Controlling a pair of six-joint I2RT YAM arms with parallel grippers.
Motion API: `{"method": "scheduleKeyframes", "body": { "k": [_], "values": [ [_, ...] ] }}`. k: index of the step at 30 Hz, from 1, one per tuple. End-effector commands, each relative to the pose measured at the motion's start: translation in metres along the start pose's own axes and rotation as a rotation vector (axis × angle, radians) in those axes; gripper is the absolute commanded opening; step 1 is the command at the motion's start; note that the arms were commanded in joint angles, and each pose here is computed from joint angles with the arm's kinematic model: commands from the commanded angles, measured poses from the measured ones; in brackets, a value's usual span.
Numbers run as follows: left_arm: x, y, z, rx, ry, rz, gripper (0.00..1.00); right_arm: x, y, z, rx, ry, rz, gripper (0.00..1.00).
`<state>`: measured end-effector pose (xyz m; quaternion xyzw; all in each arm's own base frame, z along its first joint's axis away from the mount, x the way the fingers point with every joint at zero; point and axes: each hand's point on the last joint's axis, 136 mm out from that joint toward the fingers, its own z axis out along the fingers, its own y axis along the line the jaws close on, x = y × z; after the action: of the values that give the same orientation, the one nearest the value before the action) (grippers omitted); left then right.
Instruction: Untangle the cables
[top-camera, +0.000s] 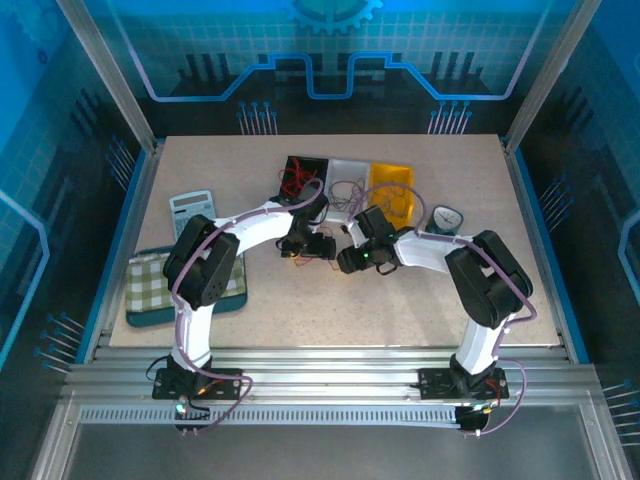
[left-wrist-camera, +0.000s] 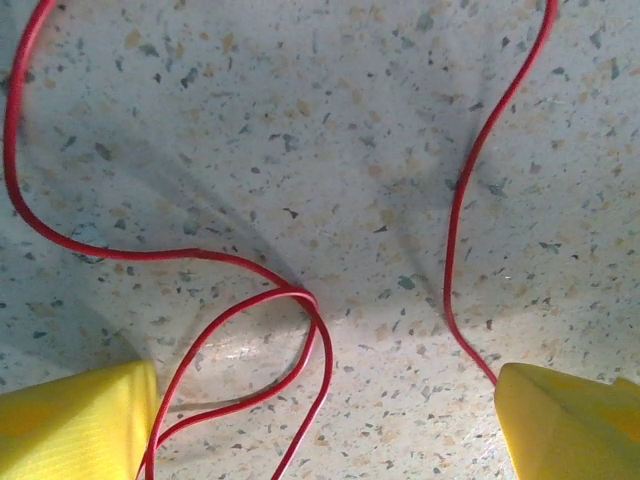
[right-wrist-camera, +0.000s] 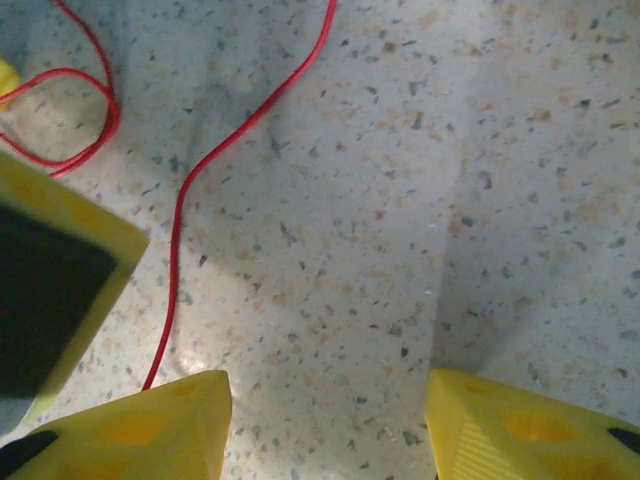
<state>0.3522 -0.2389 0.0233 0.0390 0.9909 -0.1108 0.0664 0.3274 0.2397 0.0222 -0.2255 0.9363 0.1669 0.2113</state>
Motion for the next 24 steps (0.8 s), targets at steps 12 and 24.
{"method": "scheduleKeyframes", "body": {
  "k": [12,24],
  "values": [
    [0.000,-0.024,0.030,-0.028,0.093,0.102,0.87,0.008,0.016,-0.006,-0.092,-0.003,-0.043,0.53],
    [0.012,-0.003,0.057,-0.168,0.148,0.118,0.80,-0.004,0.017,-0.015,-0.097,-0.062,-0.047,0.53]
  ]
}}
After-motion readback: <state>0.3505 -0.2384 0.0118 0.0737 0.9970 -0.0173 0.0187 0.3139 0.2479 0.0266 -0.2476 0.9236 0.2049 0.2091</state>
